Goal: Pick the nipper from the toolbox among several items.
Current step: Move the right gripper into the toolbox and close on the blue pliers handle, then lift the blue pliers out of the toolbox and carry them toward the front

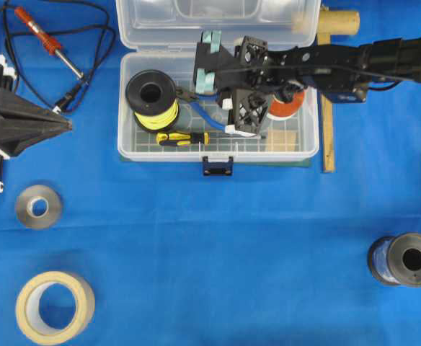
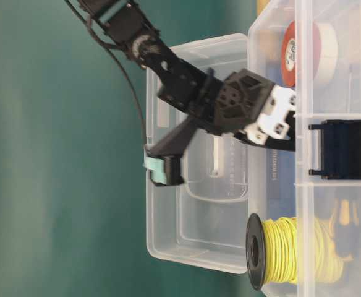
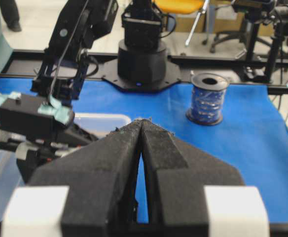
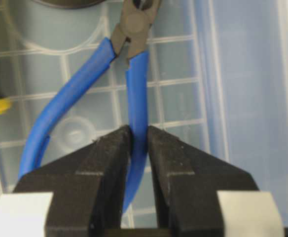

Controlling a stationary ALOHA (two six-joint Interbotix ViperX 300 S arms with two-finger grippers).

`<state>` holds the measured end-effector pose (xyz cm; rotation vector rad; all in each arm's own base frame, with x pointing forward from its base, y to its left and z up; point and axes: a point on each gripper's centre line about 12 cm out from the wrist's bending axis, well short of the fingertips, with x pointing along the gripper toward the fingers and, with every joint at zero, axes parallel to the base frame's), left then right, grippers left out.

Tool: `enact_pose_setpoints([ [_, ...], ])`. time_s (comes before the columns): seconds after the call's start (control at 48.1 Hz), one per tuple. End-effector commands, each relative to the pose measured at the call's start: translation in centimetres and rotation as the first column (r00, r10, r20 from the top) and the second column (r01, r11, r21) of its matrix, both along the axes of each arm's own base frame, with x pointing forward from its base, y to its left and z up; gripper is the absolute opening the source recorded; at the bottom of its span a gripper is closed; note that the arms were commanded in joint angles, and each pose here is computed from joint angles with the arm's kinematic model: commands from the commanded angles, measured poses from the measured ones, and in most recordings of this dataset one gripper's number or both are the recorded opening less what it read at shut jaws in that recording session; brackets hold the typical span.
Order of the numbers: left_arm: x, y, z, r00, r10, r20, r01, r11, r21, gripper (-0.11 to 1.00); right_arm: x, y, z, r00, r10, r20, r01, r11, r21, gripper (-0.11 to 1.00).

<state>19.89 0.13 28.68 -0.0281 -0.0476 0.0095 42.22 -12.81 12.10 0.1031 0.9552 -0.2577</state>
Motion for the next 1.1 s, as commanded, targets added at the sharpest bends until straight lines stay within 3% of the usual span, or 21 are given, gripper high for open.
enact_pose_setpoints([
  [0.0, 0.2, 0.0, 0.4, 1.0, 0.001, 0.009, -0.001, 1.0, -0.004, 0.0, -0.1, 0.2, 4.7, 0.994, -0.002, 0.105, 0.004, 1.0, -0.024, 0.12],
  [0.291, 0.2, 0.0, 0.2, 1.0, 0.001, 0.005, -0.001, 1.0, -0.004, 0.0, -3.1, 2.1, 12.2, 0.967, -0.003, 0.255, 0.013, 0.999, -0.037, 0.12],
  [0.478, 0.2, 0.0, 0.1, 1.0, 0.001, 0.0, -0.001, 1.0, -0.006, 0.0, -4.8, 7.7, 14.7, 0.935, 0.119, 0.335, -0.109, 0.993, -0.048, 0.12],
  [0.77, 0.2, 0.0, 0.0, 1.0, 0.001, -0.002, -0.001, 1.0, -0.006, 0.0, -4.5, 16.7, 13.2, 0.881, 0.293, 0.371, -0.313, 0.95, -0.006, 0.12],
  [0.895, 0.2, 0.0, -0.1, 1.0, 0.001, -0.003, -0.001, 1.0, -0.008, 0.0, -3.5, 19.4, 10.2, 0.894, 0.321, 0.314, -0.351, 0.935, 0.043, 0.12],
  [1.082, 0.1, 0.0, -0.1, 1.0, 0.001, -0.005, -0.001, 1.0, -0.009, 0.0, -1.8, 21.4, 5.4, 0.93, 0.302, 0.212, -0.331, 0.936, 0.119, 0.12],
])
